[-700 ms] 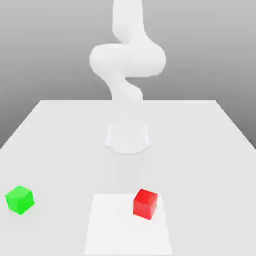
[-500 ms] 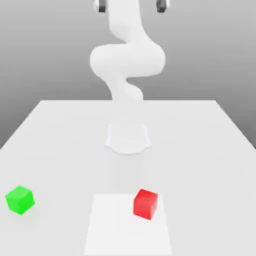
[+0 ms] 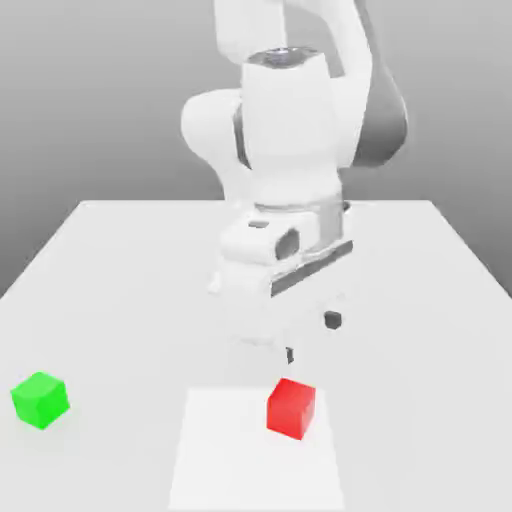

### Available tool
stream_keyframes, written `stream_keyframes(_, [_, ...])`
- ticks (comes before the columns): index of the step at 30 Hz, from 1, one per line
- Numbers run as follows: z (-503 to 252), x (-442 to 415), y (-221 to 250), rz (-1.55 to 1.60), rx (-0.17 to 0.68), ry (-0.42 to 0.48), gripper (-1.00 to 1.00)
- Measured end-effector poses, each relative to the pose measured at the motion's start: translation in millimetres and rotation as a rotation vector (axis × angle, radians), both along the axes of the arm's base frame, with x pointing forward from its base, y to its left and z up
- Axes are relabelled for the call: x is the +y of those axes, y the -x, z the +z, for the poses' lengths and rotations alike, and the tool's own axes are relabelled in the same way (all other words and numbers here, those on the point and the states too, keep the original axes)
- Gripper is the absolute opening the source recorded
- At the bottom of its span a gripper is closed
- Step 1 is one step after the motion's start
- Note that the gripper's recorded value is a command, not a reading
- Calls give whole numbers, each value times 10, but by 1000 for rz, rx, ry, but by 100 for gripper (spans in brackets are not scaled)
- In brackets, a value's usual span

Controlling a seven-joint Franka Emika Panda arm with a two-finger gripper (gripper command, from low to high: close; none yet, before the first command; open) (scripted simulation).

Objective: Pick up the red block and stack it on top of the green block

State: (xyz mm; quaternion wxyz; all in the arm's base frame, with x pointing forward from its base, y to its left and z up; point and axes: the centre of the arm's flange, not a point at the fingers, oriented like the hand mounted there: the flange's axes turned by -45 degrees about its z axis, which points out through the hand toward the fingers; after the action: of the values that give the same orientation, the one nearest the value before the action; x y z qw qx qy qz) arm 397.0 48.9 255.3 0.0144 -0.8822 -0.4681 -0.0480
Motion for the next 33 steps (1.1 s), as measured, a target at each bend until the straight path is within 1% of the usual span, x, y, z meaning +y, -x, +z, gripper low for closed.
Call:
stream_keyframes(2, [-269, -1, 162, 86, 38, 44, 0])
stream_keyframes(4, [-428, -13, 245, 135, 56, 68, 0])
stream_keyframes(18, [-1065, -17, 266, 152, 61, 77, 0])
stream_keyframes(19, [-1109, -18, 279, 151, 64, 76, -100])
stream_keyframes(26, [-1114, -17, 282, 151, 66, 76, -100])
stream_keyframes(33, [-771, -13, 215, 155, 54, 77, -100])
